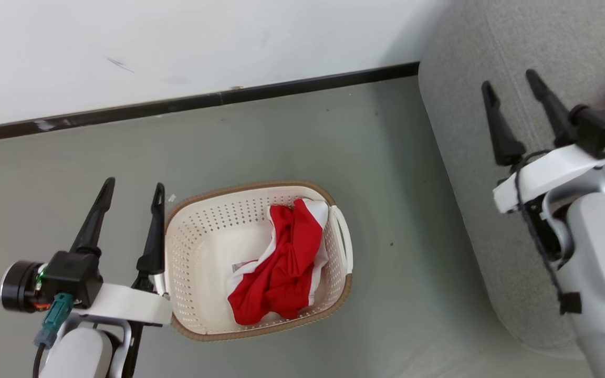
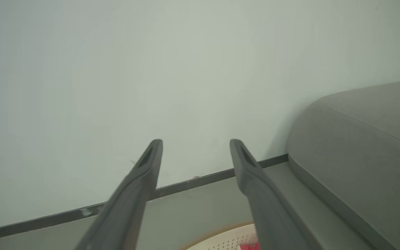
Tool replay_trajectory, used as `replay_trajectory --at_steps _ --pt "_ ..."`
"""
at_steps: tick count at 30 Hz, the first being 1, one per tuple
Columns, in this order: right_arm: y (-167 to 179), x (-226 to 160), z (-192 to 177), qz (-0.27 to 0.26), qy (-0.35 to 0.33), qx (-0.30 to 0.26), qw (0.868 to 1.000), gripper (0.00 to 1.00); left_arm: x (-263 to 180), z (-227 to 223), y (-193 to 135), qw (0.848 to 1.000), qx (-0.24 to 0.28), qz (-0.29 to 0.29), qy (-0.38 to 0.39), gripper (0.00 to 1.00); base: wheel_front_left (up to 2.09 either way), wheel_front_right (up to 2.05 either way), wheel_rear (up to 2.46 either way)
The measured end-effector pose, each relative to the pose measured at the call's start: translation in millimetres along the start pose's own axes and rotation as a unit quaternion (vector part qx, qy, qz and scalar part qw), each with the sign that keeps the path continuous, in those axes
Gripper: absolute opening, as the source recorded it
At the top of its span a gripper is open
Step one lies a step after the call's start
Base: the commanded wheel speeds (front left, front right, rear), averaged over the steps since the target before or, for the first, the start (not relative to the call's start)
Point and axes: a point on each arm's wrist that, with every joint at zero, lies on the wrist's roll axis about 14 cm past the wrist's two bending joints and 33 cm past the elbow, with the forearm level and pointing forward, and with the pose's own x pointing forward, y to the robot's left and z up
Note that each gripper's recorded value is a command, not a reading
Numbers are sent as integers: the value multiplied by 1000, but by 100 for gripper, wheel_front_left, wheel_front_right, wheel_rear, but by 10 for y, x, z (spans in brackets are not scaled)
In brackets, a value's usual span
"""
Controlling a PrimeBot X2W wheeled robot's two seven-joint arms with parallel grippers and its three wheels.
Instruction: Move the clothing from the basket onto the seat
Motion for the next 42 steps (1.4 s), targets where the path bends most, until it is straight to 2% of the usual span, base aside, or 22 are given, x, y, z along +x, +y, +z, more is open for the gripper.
replay_trajectory --at_steps 4,13,27,42 --pt "323 -114 -123 24 16 29 999 100 -150 5 175 999 8 34 8 100 0 0 0" --pt "597 -333 -256 42 37 50 997 100 -294 163 272 998 11 59 -6 100 0 0 0" --pt "711 -685 -204 44 35 49 997 100 -688 199 434 995 16 97 4 100 0 0 0" --pt "838 -1050 -234 49 46 61 996 100 -966 273 443 994 20 107 0 100 0 0 0"
